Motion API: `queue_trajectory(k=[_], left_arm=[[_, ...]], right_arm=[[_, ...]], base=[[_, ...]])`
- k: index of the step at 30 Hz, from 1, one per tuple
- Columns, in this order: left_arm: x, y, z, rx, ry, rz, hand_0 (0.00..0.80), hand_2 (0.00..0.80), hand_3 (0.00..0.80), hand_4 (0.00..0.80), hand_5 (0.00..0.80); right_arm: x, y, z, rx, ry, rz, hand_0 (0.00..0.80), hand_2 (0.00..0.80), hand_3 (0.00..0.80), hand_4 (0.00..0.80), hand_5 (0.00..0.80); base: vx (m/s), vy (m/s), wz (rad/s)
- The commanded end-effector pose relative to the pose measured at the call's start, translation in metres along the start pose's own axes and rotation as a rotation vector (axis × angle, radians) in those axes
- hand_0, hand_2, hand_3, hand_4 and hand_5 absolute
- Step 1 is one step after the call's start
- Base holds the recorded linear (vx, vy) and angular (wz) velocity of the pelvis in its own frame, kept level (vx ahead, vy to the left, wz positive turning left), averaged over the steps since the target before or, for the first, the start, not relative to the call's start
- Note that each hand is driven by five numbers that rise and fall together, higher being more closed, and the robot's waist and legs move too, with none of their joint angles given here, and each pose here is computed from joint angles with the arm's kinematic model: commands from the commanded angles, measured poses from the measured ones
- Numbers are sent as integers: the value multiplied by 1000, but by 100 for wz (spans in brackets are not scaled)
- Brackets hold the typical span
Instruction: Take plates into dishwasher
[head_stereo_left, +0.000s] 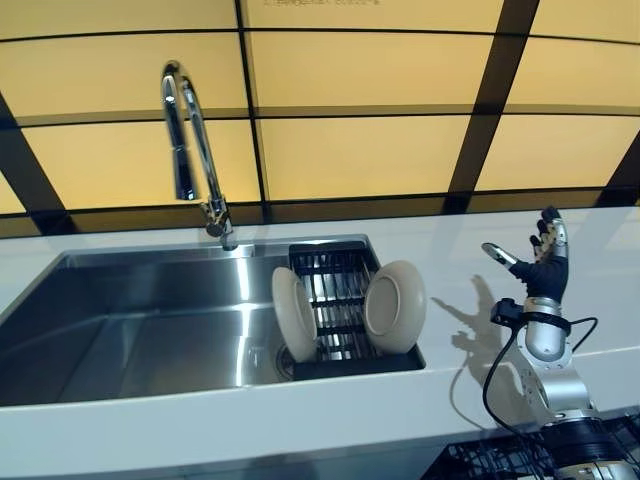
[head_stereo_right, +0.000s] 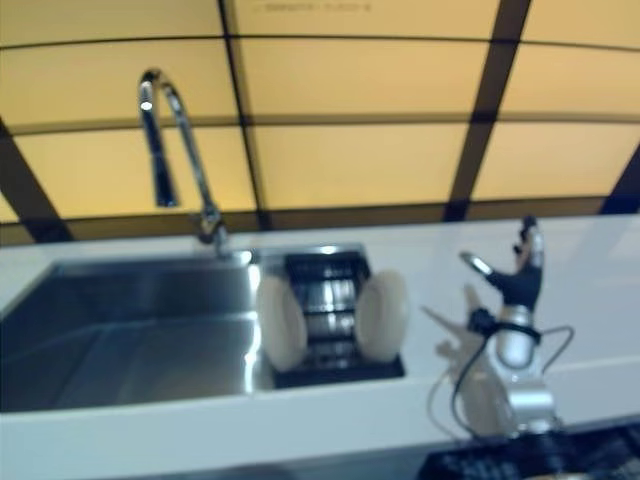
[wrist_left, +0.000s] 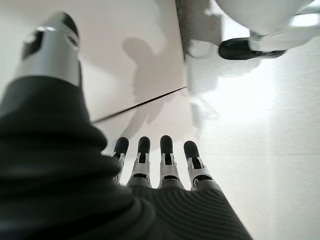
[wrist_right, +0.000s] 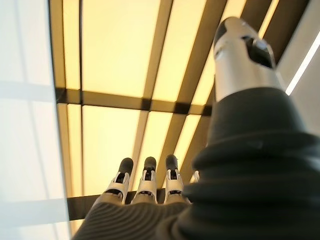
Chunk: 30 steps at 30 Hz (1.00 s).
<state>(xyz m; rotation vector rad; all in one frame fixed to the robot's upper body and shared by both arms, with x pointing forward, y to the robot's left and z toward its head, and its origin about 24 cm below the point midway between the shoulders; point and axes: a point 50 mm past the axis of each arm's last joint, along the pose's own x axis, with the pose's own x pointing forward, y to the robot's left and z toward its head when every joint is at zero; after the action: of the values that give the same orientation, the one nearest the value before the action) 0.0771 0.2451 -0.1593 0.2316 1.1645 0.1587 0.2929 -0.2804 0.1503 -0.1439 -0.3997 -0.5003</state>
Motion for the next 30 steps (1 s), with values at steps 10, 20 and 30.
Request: queue_trajectory(k=[10, 20, 30], left_arm=[[-1, 15, 18, 41, -132, 7, 0, 0, 0, 0, 0], [-1, 11, 14, 28, -126, 16, 0, 0, 0, 0, 0], [-3, 2, 7, 64, -101, -9, 0, 0, 0, 0, 0]], right_arm=[[18, 8, 31, 12, -65, 82, 0, 0, 0, 0, 0], [21, 13, 30, -34, -16, 180, 0, 0, 0, 0, 0], [30, -4, 34, -91, 43, 170, 0, 0, 0, 0, 0]], base=[[131, -167, 5], [52, -52, 3], [46, 96, 22]])
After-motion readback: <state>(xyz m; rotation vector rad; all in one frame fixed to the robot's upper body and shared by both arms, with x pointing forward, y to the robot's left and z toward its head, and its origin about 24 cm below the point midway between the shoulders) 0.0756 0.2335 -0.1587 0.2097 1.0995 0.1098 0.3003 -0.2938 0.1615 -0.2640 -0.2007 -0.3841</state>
